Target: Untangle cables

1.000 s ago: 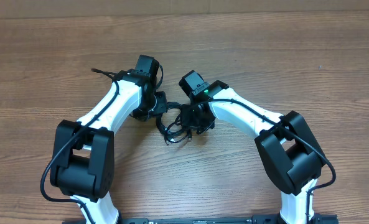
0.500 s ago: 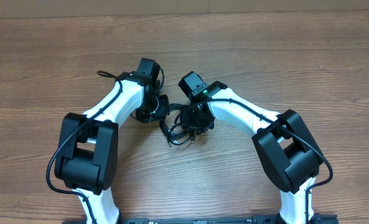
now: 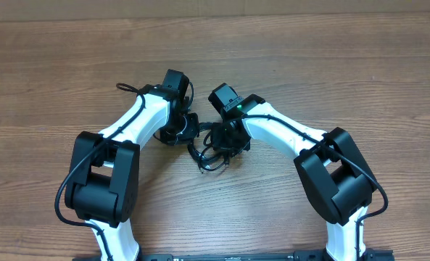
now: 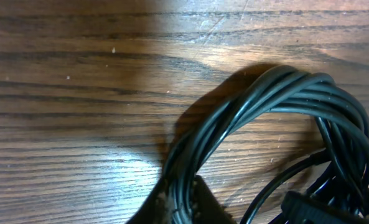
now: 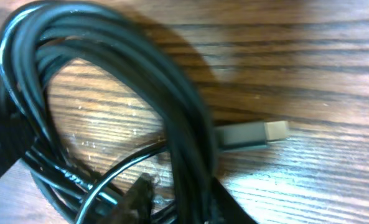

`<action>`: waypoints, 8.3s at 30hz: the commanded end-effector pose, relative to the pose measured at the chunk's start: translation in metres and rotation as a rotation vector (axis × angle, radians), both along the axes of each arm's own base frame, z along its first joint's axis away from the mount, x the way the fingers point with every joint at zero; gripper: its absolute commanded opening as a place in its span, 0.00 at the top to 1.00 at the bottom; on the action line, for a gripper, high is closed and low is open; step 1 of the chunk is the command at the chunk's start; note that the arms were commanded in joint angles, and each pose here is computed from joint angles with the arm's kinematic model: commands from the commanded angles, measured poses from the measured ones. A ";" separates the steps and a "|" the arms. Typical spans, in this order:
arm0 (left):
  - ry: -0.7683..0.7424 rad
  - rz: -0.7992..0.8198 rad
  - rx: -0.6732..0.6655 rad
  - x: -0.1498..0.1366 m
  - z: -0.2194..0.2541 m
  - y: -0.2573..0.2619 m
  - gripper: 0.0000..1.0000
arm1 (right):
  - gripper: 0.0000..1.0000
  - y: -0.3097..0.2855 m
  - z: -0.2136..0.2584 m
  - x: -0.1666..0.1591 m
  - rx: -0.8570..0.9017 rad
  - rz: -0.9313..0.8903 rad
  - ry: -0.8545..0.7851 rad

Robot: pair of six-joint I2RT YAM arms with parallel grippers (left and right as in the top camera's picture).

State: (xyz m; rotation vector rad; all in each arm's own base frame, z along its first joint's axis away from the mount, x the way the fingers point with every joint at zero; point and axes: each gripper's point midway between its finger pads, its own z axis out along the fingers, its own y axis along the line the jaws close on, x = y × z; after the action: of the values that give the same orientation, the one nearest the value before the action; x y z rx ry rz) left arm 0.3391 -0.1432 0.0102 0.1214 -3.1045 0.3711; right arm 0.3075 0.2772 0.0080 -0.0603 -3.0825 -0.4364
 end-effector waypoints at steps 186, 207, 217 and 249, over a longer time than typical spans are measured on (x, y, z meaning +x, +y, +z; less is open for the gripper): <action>0.190 0.124 0.052 -0.038 0.007 -0.007 0.60 | 0.45 -0.058 0.008 -0.010 0.100 0.066 0.137; 0.130 0.156 -0.031 -0.019 0.008 -0.023 0.64 | 0.81 -0.038 0.010 -0.011 0.145 0.078 0.124; 0.156 0.184 -0.042 -0.026 0.002 -0.024 0.69 | 0.82 -0.033 0.011 -0.013 0.148 0.092 0.117; 0.165 0.182 -0.179 -0.024 0.002 -0.044 0.70 | 0.80 -0.033 0.010 -0.011 0.147 0.093 0.109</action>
State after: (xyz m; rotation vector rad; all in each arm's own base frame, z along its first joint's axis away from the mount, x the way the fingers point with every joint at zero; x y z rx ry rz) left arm 0.3099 -0.1811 0.0068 0.4356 -2.8968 0.5539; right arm 0.2972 0.2402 0.0087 0.0458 -2.9079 -0.6014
